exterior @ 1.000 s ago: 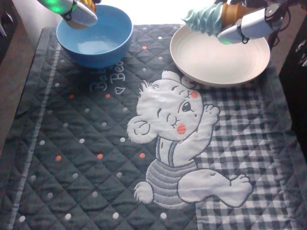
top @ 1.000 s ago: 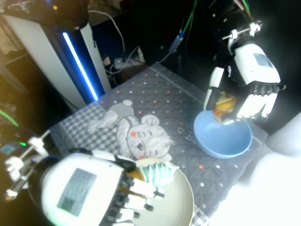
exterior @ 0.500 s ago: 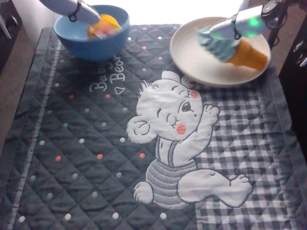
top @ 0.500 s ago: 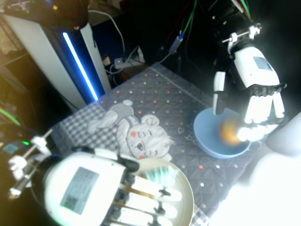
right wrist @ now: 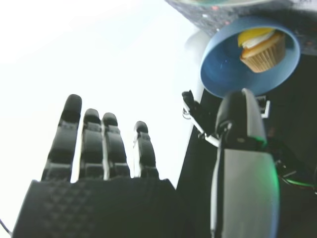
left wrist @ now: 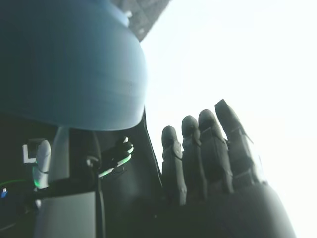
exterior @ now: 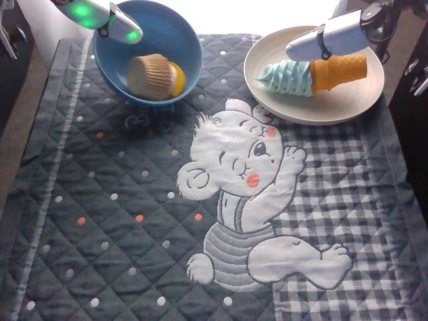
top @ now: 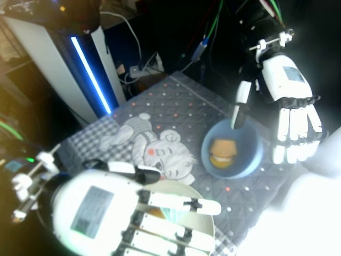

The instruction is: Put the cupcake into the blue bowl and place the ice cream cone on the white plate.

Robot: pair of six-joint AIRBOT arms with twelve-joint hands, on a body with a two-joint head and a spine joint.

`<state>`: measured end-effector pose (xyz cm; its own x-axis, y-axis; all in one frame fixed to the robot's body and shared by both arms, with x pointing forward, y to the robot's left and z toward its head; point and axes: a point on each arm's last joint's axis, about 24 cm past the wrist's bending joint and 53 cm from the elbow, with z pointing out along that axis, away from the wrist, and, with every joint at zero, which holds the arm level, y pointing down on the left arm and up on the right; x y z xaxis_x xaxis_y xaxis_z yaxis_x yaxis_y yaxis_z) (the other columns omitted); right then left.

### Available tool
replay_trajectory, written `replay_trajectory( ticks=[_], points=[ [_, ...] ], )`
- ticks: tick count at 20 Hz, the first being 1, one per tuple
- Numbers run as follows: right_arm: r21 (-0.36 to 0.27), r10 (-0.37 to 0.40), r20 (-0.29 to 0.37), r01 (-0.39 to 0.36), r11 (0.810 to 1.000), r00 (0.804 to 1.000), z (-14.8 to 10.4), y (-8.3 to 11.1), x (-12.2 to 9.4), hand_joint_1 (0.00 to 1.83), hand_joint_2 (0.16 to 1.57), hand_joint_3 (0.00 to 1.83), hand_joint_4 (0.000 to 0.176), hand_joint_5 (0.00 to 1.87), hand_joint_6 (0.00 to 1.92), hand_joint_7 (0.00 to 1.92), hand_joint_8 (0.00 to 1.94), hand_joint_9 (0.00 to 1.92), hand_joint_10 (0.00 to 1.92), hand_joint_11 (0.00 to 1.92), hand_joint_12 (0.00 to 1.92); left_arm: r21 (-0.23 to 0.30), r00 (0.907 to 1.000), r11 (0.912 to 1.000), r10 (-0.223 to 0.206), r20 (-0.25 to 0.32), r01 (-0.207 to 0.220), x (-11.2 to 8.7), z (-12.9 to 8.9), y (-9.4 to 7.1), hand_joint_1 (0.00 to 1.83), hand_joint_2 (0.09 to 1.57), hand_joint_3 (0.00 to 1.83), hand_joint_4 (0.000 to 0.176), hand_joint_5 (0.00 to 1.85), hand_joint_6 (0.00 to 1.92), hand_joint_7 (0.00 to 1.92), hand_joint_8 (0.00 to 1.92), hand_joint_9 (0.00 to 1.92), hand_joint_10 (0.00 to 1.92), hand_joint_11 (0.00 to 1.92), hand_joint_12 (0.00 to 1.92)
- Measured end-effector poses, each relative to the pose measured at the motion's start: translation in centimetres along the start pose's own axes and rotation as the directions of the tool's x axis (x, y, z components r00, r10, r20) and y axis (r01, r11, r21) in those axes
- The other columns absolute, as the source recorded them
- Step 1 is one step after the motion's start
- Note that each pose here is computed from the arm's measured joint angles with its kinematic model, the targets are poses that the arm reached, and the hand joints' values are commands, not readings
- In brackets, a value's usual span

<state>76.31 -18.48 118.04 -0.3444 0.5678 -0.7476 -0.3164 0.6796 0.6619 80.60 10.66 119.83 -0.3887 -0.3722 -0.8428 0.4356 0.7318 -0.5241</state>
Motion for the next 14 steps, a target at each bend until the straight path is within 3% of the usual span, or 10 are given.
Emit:
replay_trajectory(
  ticks=[2,3,4,7,10,11,12,13,14],
  points=[
    [-0.006,-0.002,0.002,0.002,1.000,1.000,0.0,0.2,0.0,0.81,0.94,0.00,0.176,0.00,0.00,0.00,0.00,0.00,0.00,0.00,0.36,0.000,1.0000,1.0000,-0.001,0.001,0.001,-0.1,0.0,0.0,1.06,0.92,0.00,0.031,0.45,0.00,0.41,0.00,0.34,0.00,0.00,0.66],
    [-0.009,-0.001,0.005,0.001,1.000,1.000,0.0,0.2,-0.1,0.78,0.92,0.00,0.176,0.00,0.00,0.00,0.00,0.02,0.00,0.00,0.44,-0.001,1.0000,1.0000,-0.002,0.001,0.002,-0.1,0.0,0.0,1.05,0.93,0.00,0.021,0.45,0.00,0.41,0.00,0.34,0.00,0.00,0.64],
    [-0.011,-0.002,0.006,0.002,1.000,1.000,0.0,0.3,-0.1,0.76,0.92,0.00,0.176,0.00,0.00,0.00,0.00,0.03,0.00,0.00,0.49,-0.001,1.0000,1.0000,-0.001,0.001,0.001,-0.1,0.0,0.0,1.03,0.93,0.00,0.030,0.44,0.00,0.41,0.00,0.33,0.00,0.00,0.61],
    [-0.012,-0.001,0.005,0.001,1.000,1.000,0.0,0.3,-0.1,0.74,0.91,0.00,0.176,0.00,0.00,0.00,0.00,0.06,0.01,0.00,0.66,0.003,1.0000,1.0000,-0.004,0.003,0.004,-0.2,-0.2,0.0,1.05,0.92,0.00,0.019,0.47,0.00,0.44,0.00,0.37,0.01,0.00,0.69],
    [-0.019,0.001,0.004,-0.001,1.000,1.000,0.0,0.6,0.1,0.75,0.91,0.00,0.176,0.00,0.00,0.00,0.00,0.03,0.00,0.00,0.51,0.002,1.0000,1.0000,-0.004,0.003,0.004,-0.3,-0.4,0.1,1.03,0.92,0.00,0.035,0.47,0.00,0.43,0.00,0.36,0.00,0.00,0.73],
    [-0.025,0.003,0.003,-0.003,1.000,1.000,0.0,0.8,0.2,0.75,0.91,0.00,0.176,0.00,0.00,0.00,0.00,0.02,0.00,0.00,0.50,0.003,1.0000,1.0000,-0.003,0.005,0.003,-0.4,-0.6,0.2,1.04,0.92,0.00,0.020,0.47,0.00,0.44,0.00,0.36,0.00,0.00,0.75],
    [-0.035,0.007,0.001,-0.007,0.999,1.000,0.0,1.2,0.4,0.75,0.91,0.00,0.176,0.00,0.00,0.00,0.00,0.03,0.00,0.00,0.55,0.003,1.0000,1.0000,-0.005,0.006,0.005,-0.5,-0.7,0.2,1.05,0.92,0.00,0.021,0.47,0.00,0.44,0.00,0.36,0.00,0.00,0.76],
    [-0.050,0.012,0.002,-0.012,0.999,1.000,-0.1,1.8,0.6,0.75,0.89,0.00,0.176,0.00,0.00,0.00,0.00,0.03,0.01,0.00,0.56,0.009,0.9998,0.9998,-0.017,0.013,0.017,-0.7,-1.0,0.1,1.03,0.93,0.00,0.009,0.46,0.00,0.43,0.00,0.37,0.00,0.00,0.74],
    [-0.063,0.016,0.000,-0.016,0.998,1.000,-0.3,2.3,0.8,0.75,0.89,0.00,0.176,0.00,0.00,0.00,0.00,0.04,0.01,0.00,0.56,0.019,0.9995,0.9995,-0.025,0.018,0.025,-0.9,-1.3,-0.1,1.07,0.94,0.00,0.000,0.44,0.00,0.40,0.00,0.34,0.00,0.00,0.66]
  ],
)
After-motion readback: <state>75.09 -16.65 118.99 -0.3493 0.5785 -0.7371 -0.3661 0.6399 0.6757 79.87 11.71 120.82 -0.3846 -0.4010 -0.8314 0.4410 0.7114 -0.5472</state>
